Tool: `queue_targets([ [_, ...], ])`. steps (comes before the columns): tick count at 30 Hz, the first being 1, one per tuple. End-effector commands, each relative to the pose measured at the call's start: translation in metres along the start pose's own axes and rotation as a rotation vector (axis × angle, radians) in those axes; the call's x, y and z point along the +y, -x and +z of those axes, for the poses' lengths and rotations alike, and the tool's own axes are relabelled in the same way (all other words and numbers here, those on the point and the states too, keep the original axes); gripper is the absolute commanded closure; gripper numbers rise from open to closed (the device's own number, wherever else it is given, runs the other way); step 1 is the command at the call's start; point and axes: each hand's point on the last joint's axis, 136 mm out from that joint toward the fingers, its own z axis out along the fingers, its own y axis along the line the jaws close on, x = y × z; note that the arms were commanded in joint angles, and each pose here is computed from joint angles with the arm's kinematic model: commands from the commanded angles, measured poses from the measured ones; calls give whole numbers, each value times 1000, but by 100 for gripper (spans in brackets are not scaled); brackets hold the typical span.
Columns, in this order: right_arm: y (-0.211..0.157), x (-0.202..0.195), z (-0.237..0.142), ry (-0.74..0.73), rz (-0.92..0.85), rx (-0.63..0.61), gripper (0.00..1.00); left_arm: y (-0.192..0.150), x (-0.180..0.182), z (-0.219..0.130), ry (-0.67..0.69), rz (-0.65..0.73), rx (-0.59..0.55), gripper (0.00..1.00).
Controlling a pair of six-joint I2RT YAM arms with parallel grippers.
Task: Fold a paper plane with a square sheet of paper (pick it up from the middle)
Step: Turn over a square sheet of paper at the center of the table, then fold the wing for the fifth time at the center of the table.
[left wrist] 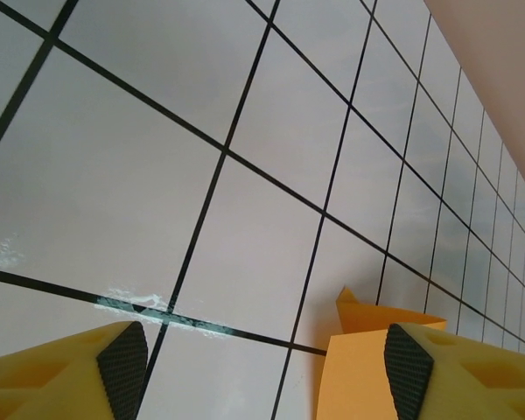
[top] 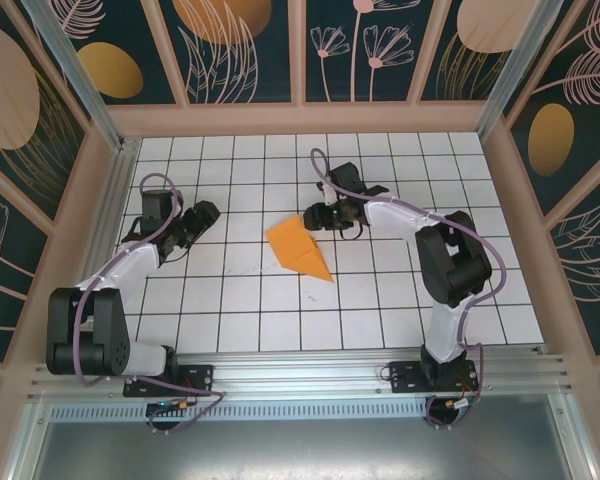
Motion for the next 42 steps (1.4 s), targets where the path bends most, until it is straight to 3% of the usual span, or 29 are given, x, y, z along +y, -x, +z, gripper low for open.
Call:
queue_targets([
  [1, 2, 20, 7, 191, -65, 11, 44, -10, -11, 3, -73, 6, 33, 25],
  [12, -10, 23, 30, 316, -81, 99, 50, -34, -14, 12, -97, 39, 80, 12],
  [13, -9, 23, 31, 319, -79, 101, 53, -35, -15, 13, -100, 45, 83, 11],
  [17, -4, 25, 30, 369, -43, 90, 79, -45, -20, 15, -128, 64, 104, 4],
  [20, 0, 27, 24, 399, 12, 60, 88, -54, -23, 15, -150, 74, 119, 2],
  [32, 9, 32, 5, 543, 330, -33, 90, -109, -46, 10, -312, 47, 185, 1],
  [42, 27, 44, -21, 721, 401, -56, 90, -149, -74, 6, -508, 10, 255, 2],
])
